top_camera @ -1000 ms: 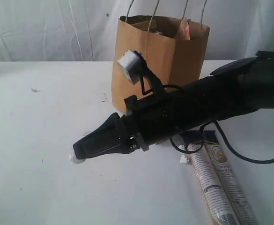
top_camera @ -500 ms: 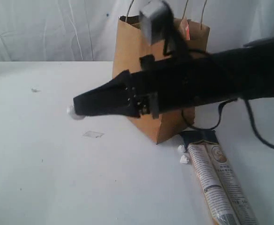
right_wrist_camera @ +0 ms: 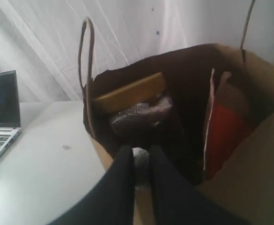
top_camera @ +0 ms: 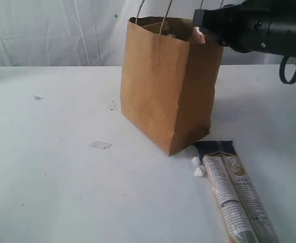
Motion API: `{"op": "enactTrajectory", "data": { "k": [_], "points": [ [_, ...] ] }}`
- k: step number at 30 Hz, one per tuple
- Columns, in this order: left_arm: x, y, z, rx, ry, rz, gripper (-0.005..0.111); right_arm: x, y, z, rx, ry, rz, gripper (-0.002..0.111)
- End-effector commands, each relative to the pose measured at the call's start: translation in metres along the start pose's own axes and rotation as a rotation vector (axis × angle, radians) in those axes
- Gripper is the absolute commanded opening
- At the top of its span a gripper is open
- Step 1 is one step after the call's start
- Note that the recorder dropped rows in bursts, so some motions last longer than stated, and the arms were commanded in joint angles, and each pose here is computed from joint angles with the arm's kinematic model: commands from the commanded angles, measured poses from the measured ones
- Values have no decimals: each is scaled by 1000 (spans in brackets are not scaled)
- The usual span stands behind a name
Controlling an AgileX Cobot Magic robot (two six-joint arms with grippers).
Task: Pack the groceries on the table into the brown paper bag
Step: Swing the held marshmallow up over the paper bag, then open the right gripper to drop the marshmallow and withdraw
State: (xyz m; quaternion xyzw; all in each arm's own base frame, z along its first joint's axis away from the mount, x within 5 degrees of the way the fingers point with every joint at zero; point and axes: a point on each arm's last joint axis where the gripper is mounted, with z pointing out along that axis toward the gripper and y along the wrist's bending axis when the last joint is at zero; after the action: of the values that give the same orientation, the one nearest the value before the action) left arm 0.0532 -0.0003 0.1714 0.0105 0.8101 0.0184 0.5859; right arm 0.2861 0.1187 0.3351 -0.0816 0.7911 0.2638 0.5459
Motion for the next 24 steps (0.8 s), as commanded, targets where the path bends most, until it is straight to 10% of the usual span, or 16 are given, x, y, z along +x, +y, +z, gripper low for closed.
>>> {"op": "enactTrajectory", "data": {
  "k": [1, 24],
  "points": [
    [1, 0, 0, 1, -4, -5, 0, -19, 5, -5, -3, -62, -71, 0],
    [1, 0, 0, 1, -4, -5, 0, -18, -5, 38, 8, -15, -216, 0]
  ]
}}
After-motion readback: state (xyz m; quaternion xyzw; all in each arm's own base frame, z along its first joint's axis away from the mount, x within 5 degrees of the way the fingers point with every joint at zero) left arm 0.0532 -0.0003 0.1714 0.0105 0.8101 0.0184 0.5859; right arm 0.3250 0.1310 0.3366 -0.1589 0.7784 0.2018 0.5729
